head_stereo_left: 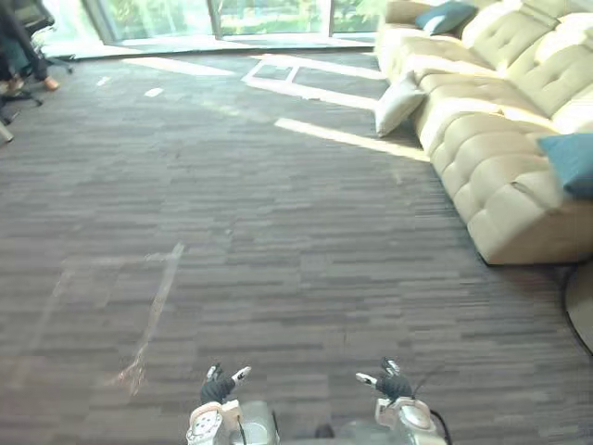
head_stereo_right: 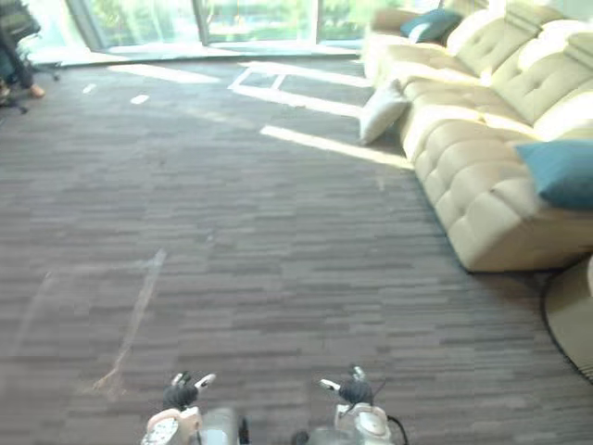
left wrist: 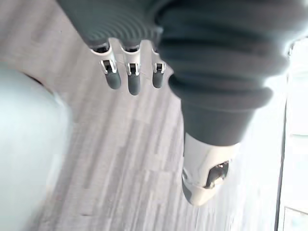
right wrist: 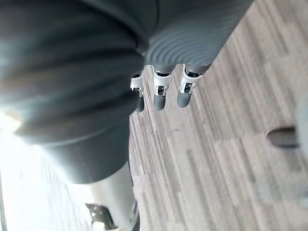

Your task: Pick up cushions and gather them together orderly.

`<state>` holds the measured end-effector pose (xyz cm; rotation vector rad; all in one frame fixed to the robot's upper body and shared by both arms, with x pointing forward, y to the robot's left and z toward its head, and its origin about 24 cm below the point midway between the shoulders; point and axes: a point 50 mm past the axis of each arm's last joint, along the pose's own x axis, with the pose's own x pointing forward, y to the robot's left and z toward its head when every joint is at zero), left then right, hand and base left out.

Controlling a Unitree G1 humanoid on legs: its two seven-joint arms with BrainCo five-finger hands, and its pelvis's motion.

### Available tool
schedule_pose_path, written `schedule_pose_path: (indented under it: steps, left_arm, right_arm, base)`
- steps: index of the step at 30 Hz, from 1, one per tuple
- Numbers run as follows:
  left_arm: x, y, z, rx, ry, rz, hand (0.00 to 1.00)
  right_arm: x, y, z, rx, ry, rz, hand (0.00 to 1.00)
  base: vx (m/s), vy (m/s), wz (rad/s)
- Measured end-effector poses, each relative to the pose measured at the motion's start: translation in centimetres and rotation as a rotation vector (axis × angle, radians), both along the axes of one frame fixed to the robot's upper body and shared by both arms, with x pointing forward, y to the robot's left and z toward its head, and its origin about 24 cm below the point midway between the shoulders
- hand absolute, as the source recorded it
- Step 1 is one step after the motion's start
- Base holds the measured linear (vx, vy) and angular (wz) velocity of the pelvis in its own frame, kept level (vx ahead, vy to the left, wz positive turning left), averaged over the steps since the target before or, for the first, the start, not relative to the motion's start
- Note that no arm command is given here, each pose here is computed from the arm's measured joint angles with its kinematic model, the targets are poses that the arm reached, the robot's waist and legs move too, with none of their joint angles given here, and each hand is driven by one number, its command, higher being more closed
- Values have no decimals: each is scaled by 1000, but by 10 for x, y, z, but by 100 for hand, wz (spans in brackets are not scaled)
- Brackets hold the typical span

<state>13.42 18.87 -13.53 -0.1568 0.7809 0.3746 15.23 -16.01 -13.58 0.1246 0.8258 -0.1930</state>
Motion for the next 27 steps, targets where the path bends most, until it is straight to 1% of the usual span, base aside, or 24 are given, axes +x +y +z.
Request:
schedule_pose_path:
  steps: [2,5,7,9,10,12,15,18,21,23,25,27]
  left_arm:
    - [-8,1,-2,0,7,19,0]
    - [-8,-1,1,-10,-16,43,0]
    - [-9,9,2,28,-16,25,0]
    - [-10,13,1,39,2,19,0]
    - [-10,13,1,42,8,9,0]
    - [-11,13,-3,48,46,-15,0]
    - [-12,4,-6,34,69,-40,0]
    - [-8,2,-8,28,79,-55,0]
    - [-7,-4,-8,14,76,-68,0]
    - [-12,-9,-10,-3,88,-65,0]
    - [-15,-21,-13,-38,102,-67,0]
    - [-11,-21,-12,-47,91,-49,0]
  right_arm:
    - [-4,3,-3,2,21,12,0]
    - [-8,-1,-6,-14,46,16,0]
    - [-15,7,-9,2,67,32,0]
    - [-23,12,-11,16,84,30,0]
    - [-26,10,-12,11,86,24,0]
    - [-20,6,-7,2,38,16,0]
    - [-13,-2,3,-26,-38,3,0]
    - [-10,-13,6,-47,-58,-26,0]
    - [-11,-17,6,-55,-52,-36,0]
    - [-12,-23,5,-70,-38,-27,0]
    - [-9,-29,6,-85,-39,-25,0]
    - [-5,-32,8,-96,-48,-18,0]
  base:
    - [637,214,-69]
    - [674,325,-88]
    - [838,362,-60]
    - [744,341,-21]
    - [525,266,-3]
    - [605,269,5]
    - [610,168,28]
    - [665,33,59]
    - [839,-83,73]
    - [762,-167,68]
    - [899,-261,54]
    - [695,-202,11]
